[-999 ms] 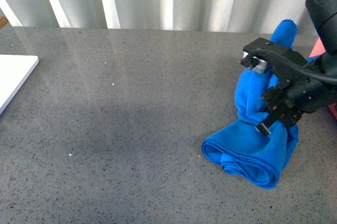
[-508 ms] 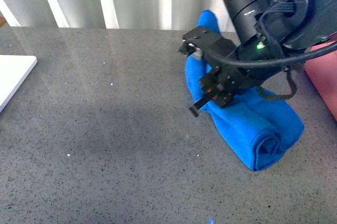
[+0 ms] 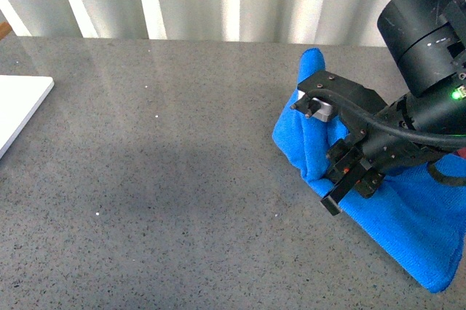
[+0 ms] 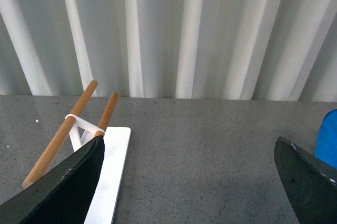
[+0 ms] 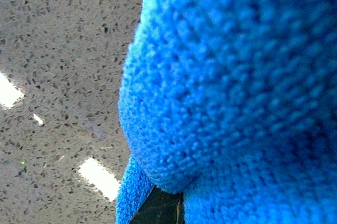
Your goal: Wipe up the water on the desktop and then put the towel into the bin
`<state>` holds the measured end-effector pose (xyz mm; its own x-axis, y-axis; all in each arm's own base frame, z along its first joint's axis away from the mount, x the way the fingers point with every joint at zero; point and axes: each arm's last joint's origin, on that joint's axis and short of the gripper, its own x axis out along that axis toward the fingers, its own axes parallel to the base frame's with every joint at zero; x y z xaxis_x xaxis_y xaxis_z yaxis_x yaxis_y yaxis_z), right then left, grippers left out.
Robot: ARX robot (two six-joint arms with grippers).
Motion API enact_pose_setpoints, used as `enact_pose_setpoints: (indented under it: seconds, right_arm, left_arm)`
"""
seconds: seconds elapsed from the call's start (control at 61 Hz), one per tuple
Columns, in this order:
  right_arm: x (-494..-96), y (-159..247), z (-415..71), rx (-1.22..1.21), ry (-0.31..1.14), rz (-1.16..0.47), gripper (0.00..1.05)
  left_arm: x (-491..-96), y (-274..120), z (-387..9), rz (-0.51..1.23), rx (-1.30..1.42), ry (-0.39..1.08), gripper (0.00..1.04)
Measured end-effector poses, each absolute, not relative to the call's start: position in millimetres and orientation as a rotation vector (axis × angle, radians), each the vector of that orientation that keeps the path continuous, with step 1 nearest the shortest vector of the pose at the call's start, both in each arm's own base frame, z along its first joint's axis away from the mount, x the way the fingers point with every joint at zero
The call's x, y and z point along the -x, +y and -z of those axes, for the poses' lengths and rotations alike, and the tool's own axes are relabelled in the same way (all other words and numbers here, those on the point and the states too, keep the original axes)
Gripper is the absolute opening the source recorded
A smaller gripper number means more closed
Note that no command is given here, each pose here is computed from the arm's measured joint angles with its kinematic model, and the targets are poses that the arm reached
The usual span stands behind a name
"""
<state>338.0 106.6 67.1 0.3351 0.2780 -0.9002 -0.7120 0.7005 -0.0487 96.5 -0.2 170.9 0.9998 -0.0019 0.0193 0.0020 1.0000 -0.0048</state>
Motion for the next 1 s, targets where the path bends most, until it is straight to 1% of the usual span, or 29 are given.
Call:
enact_pose_setpoints:
  seconds: [0.164, 0.295, 0.426, 0.59, 0.704, 0.803, 0.835, 0.999]
  right_arm:
    - [-346, 123, -69, 0.469, 0.992, -0.696, 0.04]
    - [-352, 145, -80, 0.408, 0.893, -0.723, 0.04]
    - [-353, 163, -112, 0.384, 0.800, -0.736, 0.04]
    - [-350, 163, -169, 0.381, 0.685, -0.708, 0.04]
    - [-348, 148, -213, 0.411, 0.632, -0.599, 0.04]
    - [-347, 126, -245, 0.455, 0.599, -0.437, 0.04]
    - [-347, 121, -251, 0.463, 0.588, -0.405, 0.04]
    - [-338, 75, -306, 0.474, 0.550, -0.141, 0.04]
  left_arm:
    - [-97, 0, -171, 0.002, 0.005, -0.019, 0.98]
    - [-97, 0, -171, 0.002, 0.005, -0.019, 0.98]
    - [-97, 0, -171, 0.002, 0.005, -0.019, 0.98]
    - [-97, 0, -171, 0.002, 0.005, -0.019, 0.98]
    - [-97, 0, -171, 0.002, 0.005, -0.019, 0.98]
    - [-97, 0, -171, 0.002, 0.005, -0.019, 0.98]
    - [-97, 0, -171, 0.002, 0.005, -0.019, 0.98]
    - [-97, 0, -171, 0.002, 0.005, -0.019, 0.98]
